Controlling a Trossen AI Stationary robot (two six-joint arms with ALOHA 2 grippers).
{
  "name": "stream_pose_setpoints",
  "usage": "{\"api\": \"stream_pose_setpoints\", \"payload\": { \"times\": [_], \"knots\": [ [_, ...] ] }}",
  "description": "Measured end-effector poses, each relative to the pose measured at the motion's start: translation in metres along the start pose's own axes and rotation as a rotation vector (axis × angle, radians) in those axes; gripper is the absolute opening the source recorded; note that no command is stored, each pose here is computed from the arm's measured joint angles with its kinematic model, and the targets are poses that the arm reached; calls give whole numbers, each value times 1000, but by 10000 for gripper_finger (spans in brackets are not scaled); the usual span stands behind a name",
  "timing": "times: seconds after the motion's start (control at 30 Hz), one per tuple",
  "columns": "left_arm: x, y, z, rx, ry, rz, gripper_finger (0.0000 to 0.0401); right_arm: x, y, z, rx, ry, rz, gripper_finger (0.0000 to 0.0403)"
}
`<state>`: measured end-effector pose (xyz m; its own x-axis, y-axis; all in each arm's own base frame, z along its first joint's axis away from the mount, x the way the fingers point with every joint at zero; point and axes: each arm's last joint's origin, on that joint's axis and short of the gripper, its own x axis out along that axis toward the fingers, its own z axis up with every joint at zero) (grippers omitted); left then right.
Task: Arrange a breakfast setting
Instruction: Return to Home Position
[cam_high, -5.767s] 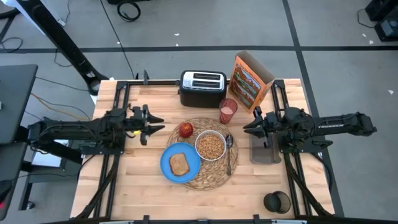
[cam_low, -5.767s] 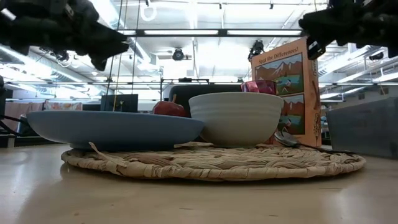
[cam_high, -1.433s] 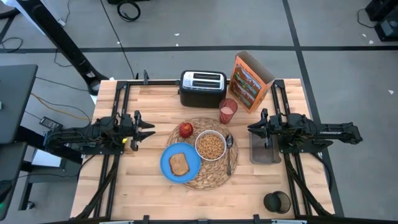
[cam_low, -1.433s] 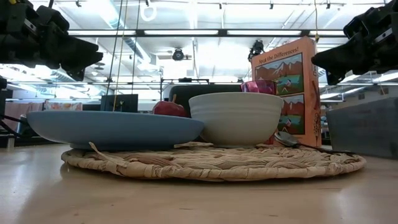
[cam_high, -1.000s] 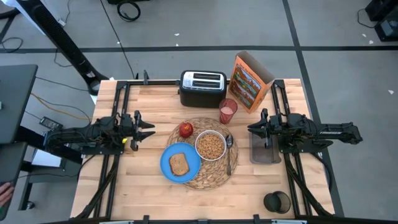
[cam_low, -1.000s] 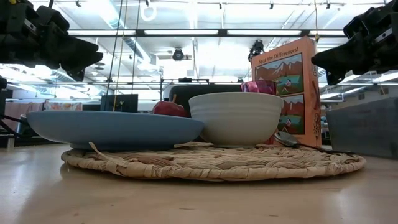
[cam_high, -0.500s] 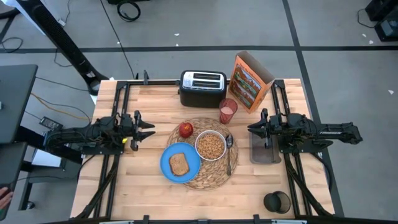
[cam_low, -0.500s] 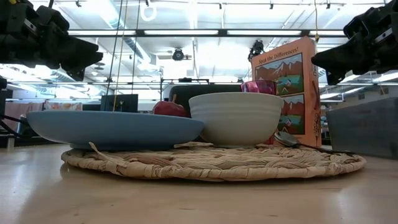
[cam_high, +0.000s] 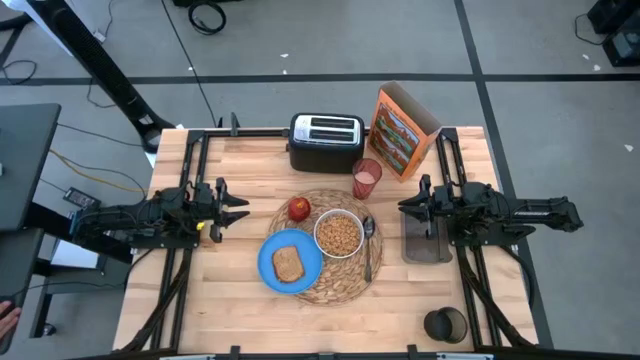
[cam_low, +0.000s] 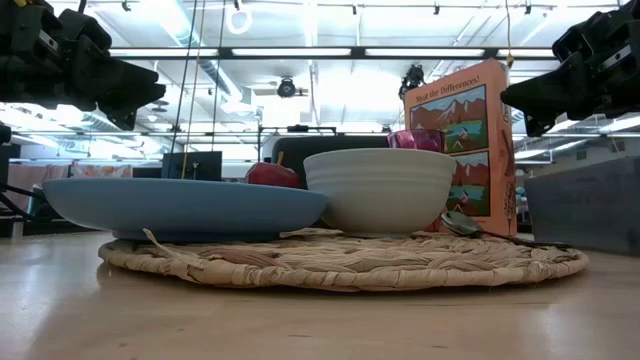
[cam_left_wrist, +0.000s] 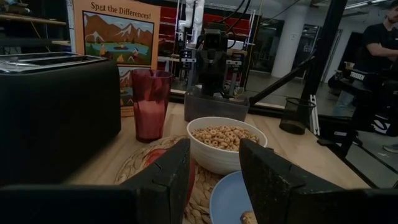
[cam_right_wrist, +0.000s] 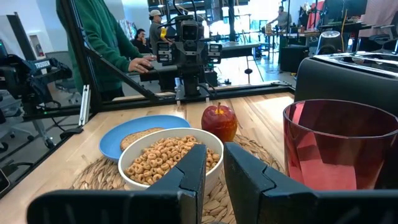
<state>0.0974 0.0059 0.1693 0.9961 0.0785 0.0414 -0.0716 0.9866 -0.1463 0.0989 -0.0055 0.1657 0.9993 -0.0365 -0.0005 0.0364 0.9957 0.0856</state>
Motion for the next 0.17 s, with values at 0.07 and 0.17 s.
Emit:
{"api": "stream_pose_setpoints", "payload": {
  "times": [0.07,0.17],
  "knots": [
    [0,0,0,0,0,0,144,0,0,0,0,0,0,66],
    [0,0,0,0,0,0,144,0,0,0,0,0,0,66]
  ]
}}
